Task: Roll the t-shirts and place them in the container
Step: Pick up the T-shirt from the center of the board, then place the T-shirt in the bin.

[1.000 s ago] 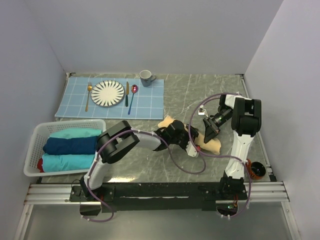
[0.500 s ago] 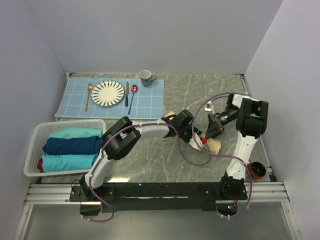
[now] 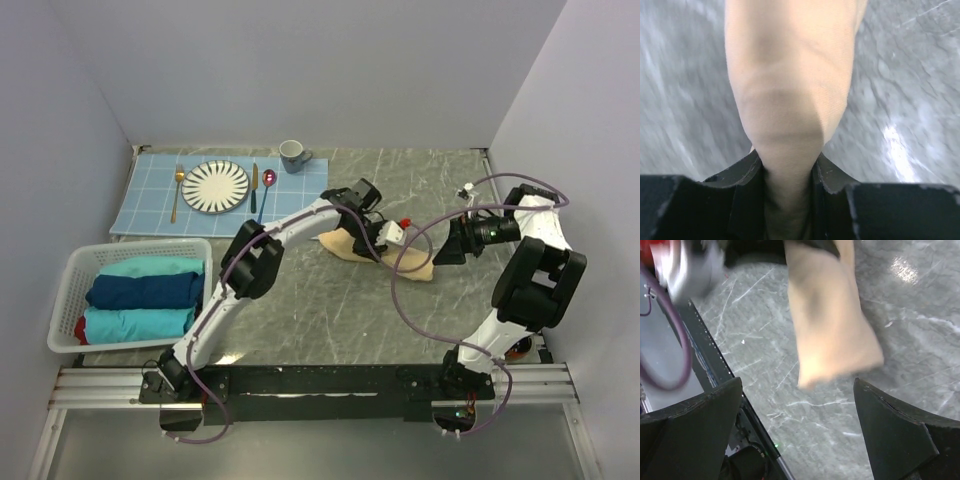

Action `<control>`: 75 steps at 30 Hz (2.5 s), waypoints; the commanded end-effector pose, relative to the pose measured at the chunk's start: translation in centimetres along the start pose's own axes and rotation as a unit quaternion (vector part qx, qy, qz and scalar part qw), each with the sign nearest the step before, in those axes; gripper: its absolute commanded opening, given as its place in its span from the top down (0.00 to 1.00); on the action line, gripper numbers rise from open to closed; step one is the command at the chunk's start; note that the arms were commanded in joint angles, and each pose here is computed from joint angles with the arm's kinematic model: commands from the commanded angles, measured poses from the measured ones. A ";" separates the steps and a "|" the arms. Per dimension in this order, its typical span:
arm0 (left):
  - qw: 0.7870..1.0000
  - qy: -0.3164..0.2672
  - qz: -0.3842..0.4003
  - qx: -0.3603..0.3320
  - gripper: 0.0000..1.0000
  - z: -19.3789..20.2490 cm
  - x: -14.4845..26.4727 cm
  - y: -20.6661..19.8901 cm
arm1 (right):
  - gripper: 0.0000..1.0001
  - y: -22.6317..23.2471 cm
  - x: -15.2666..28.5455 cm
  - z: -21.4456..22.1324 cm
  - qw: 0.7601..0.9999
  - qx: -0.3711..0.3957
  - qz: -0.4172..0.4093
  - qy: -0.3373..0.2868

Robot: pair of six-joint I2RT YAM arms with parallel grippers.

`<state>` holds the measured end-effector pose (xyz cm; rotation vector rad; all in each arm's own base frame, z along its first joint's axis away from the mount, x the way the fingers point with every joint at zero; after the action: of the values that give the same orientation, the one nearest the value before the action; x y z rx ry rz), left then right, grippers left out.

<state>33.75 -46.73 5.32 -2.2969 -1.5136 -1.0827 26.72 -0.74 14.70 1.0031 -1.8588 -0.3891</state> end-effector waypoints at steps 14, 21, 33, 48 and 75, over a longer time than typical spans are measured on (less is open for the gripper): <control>0.955 0.056 -0.197 0.216 0.99 -5.0 18.6 -2.4 | 0.00 2.0 1.3 -0.7 0.993 -0.087 -0.033 -0.072; 0.913 0.136 -0.271 0.271 0.99 0.2 29.4 -7.6 | 0.00 1.3 1.2 -0.9 0.991 -0.110 -0.017 -0.076; 0.875 0.308 -0.336 0.162 0.99 7.7 48.4 -20.8 | 0.00 1.3 1.3 -1.8 0.989 -0.118 -0.012 -0.083; 0.854 0.394 -0.337 0.033 0.99 14.6 50.5 -29.0 | 0.00 1.7 1.1 -0.5 0.991 -0.123 -0.017 -0.058; 0.848 0.358 -0.331 -0.205 0.99 19.0 49.9 -26.7 | 0.00 3.1 0.7 5.1 0.986 -0.143 0.078 0.040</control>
<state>27.31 11.75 14.41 -1.0842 -2.1380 -1.5356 21.08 0.15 14.56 0.6920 -1.7290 -0.5276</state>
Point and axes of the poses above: each gripper's point midway between its finger pads, its own x axis back along the fingers, its own y axis along the line the jaws close on, z = x × y, the point moved 2 cm from there along x, back along the fingers, and after that the axes turned 8 degrees about -x, right-handed, at the moved point
